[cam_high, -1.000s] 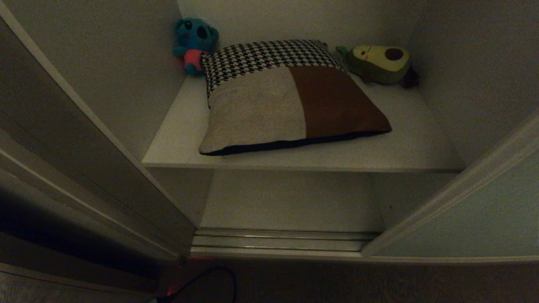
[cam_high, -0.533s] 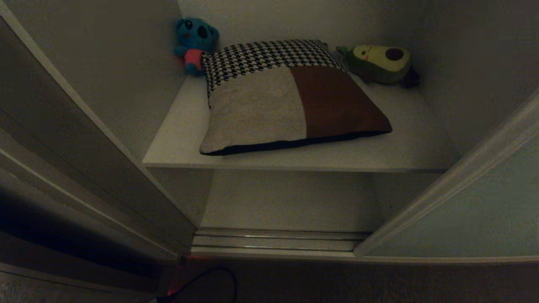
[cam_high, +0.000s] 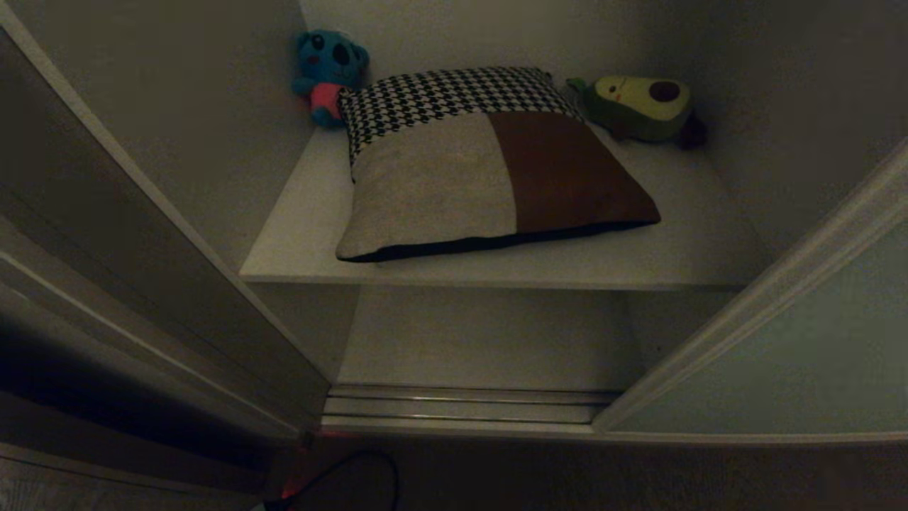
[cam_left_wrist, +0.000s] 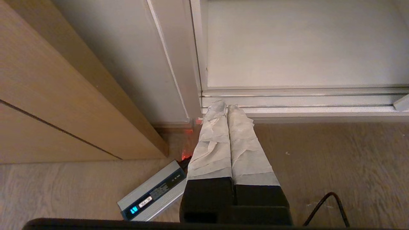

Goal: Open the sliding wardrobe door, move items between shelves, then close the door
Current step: Close the door

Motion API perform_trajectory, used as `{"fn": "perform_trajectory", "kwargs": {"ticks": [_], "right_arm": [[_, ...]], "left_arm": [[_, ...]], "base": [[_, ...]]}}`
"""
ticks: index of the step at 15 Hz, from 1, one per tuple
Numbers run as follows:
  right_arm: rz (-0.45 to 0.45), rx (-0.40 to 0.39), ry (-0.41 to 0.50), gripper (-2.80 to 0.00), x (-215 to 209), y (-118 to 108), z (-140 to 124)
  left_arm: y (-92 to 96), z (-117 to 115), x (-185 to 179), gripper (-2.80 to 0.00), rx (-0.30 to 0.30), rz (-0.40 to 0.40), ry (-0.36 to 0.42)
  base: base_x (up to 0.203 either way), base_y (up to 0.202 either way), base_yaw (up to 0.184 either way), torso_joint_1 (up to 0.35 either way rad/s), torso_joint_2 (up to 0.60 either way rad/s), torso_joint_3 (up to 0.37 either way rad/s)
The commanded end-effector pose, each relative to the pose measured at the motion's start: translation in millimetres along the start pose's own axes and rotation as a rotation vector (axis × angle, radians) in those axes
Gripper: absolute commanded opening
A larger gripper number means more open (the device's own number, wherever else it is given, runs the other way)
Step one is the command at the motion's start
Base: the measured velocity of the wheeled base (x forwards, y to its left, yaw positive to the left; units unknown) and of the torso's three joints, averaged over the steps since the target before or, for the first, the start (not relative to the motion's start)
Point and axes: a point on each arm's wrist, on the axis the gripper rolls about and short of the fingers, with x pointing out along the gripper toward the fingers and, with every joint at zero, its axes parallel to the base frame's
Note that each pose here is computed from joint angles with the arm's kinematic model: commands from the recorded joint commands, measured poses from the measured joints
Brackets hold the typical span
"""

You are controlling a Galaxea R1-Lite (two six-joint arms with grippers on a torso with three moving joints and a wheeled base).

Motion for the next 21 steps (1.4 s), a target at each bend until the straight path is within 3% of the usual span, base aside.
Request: {"fn": "perform_trajectory", "kwargs": {"ticks": [1, 12, 16, 21], "right_arm": [[-0.015, 0.026, 0.024, -2.8, 15.8, -17.1, 1.9], [-0.05, 0.035, 0.062, -2.8, 42.4, -46.2, 6.2], [-0.011, 0.046, 0.068, -2.8, 43.6, -44.5, 4.6], [-0.057, 0.058, 0.088, -2.8, 53.2, -50.2, 1.9]], "left_arm": [[0.0, 0.0, 0.0, -2.8, 0.0, -0.001, 0.0], [0.0, 0.0, 0.0, -2.8, 0.0, -0.001, 0.0], [0.0, 0.0, 0.0, -2.8, 0.0, -0.001, 0.0], [0.0, 0.0, 0.0, -2.8, 0.0, -0.001, 0.0]], "base": [[0.0, 0.0, 0.0, 0.0, 0.0, 0.0], [0.0, 0.0, 0.0, 0.0, 0.0, 0.0], [0.0, 0.0, 0.0, 0.0, 0.0, 0.0], [0.0, 0.0, 0.0, 0.0, 0.0, 0.0]]}}
